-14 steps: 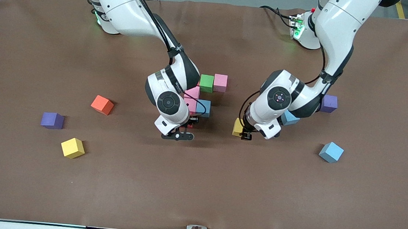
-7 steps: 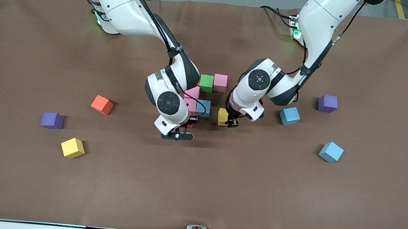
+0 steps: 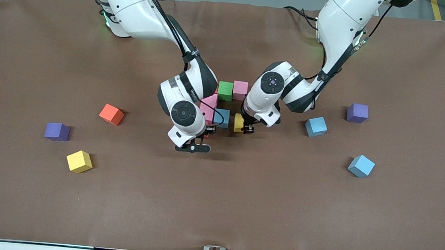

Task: Arrange 11 blocks into digit 3
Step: 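Carry yellow beside blue with the left gripper while the right gripper lowers red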

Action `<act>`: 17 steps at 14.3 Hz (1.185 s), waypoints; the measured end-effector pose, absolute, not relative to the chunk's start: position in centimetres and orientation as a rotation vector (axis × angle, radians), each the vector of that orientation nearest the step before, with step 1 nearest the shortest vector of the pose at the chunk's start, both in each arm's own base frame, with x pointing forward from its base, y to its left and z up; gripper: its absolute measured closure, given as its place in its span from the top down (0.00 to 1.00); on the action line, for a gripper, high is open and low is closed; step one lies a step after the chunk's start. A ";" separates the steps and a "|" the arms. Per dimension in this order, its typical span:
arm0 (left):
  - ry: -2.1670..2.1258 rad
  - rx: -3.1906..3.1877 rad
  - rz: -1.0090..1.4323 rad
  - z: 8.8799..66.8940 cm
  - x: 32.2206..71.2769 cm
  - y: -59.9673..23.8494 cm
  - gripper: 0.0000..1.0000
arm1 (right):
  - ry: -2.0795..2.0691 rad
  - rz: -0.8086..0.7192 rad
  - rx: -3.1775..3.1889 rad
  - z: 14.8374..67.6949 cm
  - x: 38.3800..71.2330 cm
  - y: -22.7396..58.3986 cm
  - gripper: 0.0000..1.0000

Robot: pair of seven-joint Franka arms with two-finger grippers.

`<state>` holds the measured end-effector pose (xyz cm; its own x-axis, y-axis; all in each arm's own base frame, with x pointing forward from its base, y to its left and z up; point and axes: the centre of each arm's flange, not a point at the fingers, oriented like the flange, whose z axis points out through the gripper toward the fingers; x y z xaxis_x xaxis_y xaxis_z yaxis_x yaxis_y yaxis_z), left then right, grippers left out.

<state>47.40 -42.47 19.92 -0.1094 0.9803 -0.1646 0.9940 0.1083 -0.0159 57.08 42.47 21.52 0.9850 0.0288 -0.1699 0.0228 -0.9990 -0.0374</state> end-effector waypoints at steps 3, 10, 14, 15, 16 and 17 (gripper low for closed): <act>2.244 2.023 -0.182 19.7 47.3 -42.6 0.59 | -0.040 0.267 -3.095 21.5 57.1 42.5 0.55; 2.248 2.009 -0.189 19.9 46.6 -44.1 0.59 | -0.035 0.261 -3.095 21.5 57.3 42.3 0.55; 2.244 2.011 -0.194 19.7 46.6 -44.5 0.59 | -0.034 0.218 -3.083 21.8 57.6 42.4 0.56; 2.244 2.011 -0.194 19.7 46.6 -44.5 0.59 | -0.033 0.196 -3.077 21.9 57.8 42.5 0.56; 2.243 2.011 -0.194 19.7 46.6 -44.6 0.59 | -0.033 0.180 -3.072 22.0 57.9 42.6 0.56; 2.243 2.011 -0.194 19.7 46.6 -44.6 0.59 | -0.034 0.176 -3.071 22.0 57.9 42.6 0.56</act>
